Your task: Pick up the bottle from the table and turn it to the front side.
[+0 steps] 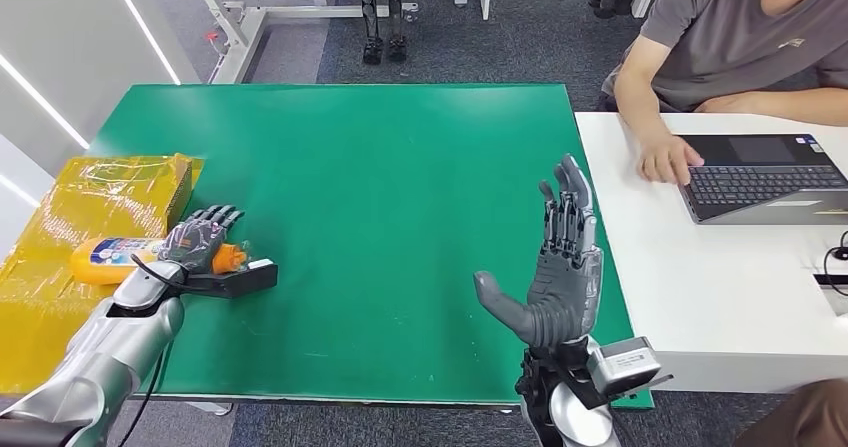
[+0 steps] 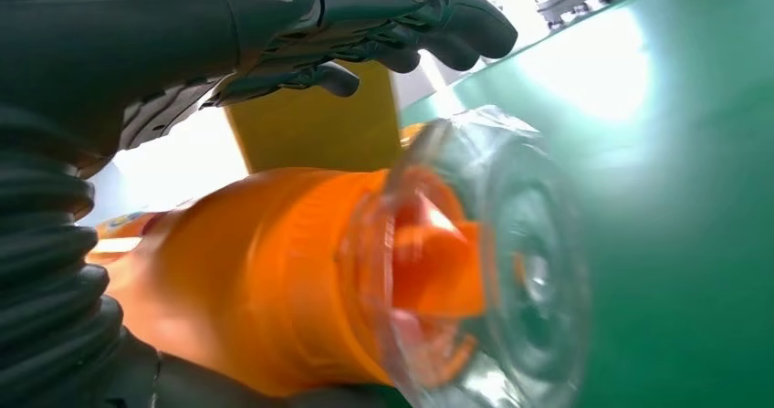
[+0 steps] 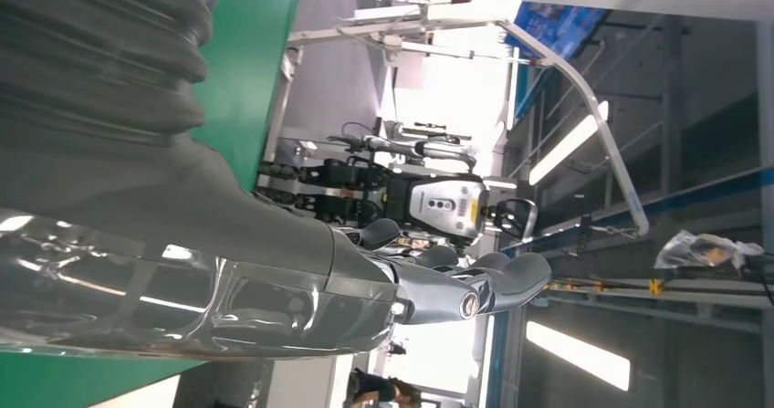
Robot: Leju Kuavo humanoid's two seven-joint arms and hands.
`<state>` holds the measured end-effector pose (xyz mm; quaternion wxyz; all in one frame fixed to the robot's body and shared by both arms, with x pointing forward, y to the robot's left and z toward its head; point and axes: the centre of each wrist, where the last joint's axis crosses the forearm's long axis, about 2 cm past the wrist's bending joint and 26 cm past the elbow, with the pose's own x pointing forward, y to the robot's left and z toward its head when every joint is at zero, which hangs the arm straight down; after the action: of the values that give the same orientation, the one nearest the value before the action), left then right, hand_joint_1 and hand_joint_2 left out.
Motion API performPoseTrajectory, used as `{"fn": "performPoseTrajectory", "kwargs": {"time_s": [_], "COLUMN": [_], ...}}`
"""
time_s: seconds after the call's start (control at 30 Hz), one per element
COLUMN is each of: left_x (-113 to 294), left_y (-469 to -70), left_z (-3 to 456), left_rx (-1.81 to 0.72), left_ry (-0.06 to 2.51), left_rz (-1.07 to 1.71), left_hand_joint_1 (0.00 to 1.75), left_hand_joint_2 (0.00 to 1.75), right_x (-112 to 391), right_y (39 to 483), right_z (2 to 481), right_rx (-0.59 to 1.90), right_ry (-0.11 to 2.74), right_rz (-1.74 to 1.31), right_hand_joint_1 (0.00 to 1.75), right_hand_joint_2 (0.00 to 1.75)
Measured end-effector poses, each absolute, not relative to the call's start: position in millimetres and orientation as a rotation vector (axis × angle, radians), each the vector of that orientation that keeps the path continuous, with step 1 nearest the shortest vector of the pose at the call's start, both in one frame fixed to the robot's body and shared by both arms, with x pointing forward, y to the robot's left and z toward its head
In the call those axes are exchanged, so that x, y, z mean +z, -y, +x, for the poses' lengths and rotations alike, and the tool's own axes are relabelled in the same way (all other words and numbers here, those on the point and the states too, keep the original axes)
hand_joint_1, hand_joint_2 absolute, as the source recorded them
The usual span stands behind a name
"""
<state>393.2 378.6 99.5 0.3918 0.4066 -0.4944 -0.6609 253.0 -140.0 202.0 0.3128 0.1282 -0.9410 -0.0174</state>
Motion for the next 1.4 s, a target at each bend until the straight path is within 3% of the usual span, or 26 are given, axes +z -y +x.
{"fn": "performPoseTrajectory", "kwargs": {"time_s": [0.67,1.03,1.4], "left_x": [97.5,135.0,164.9], "left_y": [-431.1,-414.2,-366.5], "left_z": [349.7,345.8,341.4], "left_rx": [-1.460,-1.294,-1.043], "left_ry": [1.344,1.647,2.086], "left_rz": [1.245,1.274,1.044], "left_hand_joint_1": [0.00,0.00,0.00], "left_hand_joint_2": [1.75,1.75,1.75], "right_x": [192.7,189.7,182.7], "right_y": [144.5,146.9,145.9], "right_z": [253.4,255.2,255.5], "right_rx": [-0.004,0.026,0.033], "right_ry": [2.429,2.408,2.382], "right_rz": [0.308,0.313,0.313], "right_hand_joint_1": [0.00,0.00,0.00], "right_hand_joint_2": [1.75,1.75,1.75]}}
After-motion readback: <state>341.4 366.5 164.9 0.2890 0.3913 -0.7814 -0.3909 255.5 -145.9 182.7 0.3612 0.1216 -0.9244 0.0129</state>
